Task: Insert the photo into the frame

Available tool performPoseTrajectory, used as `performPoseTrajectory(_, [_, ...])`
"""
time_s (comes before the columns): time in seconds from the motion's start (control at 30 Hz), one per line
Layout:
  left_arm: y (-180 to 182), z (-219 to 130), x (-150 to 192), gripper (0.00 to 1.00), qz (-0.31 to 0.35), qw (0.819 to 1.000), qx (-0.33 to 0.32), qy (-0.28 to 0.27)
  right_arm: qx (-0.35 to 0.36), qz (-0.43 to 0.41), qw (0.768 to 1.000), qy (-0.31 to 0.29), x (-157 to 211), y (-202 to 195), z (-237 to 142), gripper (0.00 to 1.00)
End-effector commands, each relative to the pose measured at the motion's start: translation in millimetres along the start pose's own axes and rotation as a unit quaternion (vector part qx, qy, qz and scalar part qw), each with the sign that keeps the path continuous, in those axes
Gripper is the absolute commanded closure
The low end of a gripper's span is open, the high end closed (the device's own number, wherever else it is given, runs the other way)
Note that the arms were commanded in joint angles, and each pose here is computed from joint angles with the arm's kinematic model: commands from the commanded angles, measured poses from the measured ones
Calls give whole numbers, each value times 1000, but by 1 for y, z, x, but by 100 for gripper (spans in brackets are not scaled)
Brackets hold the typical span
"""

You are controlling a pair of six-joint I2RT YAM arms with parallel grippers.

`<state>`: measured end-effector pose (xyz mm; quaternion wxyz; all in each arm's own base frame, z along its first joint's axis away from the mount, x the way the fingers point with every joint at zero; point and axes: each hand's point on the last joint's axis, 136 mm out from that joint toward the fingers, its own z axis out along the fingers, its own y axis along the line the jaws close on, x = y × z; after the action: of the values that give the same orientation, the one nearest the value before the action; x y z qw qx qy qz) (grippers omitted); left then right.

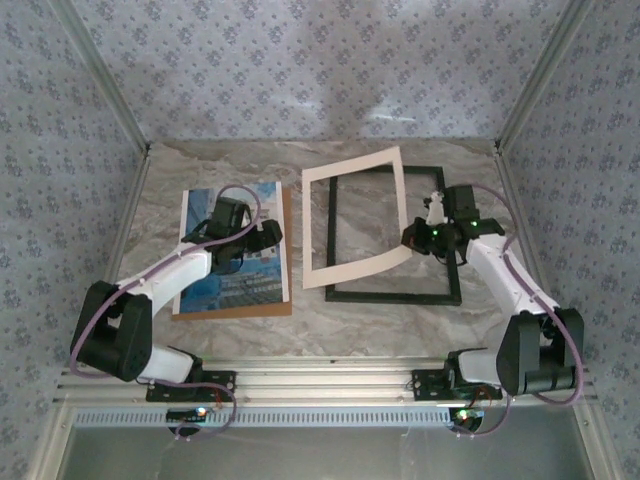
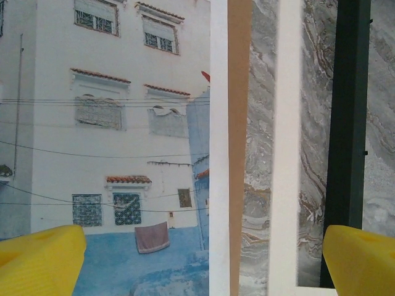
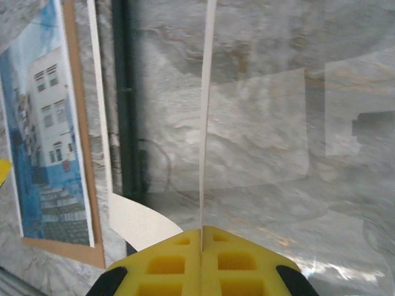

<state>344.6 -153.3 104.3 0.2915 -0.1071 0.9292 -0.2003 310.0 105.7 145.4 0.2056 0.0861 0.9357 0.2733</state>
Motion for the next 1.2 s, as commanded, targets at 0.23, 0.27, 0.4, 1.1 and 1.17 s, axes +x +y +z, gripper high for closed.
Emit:
performPoseTrajectory(0.23, [-10, 4, -8, 1, 15, 1000, 11, -1, 139, -23, 990, 12, 11, -57, -32, 100])
performPoseTrajectory(0.27, [-11, 5, -8, 1, 14, 1000, 12, 0, 155, -23, 988, 8, 9, -62, -36, 100])
performPoseTrajectory(0.4, [-14, 6, -9, 1, 14, 1000, 17, 1, 176, -18, 984, -4, 2, -70, -43, 100])
performPoseTrajectory(1.1, [-15, 8, -8, 2, 15, 1000, 17, 8, 55, -17, 997, -51, -26, -21, -46, 100])
performPoseTrajectory(1.17, [-13, 8, -7, 2, 16, 1000, 14, 10, 50, -16, 997, -55, -31, -17, -54, 100])
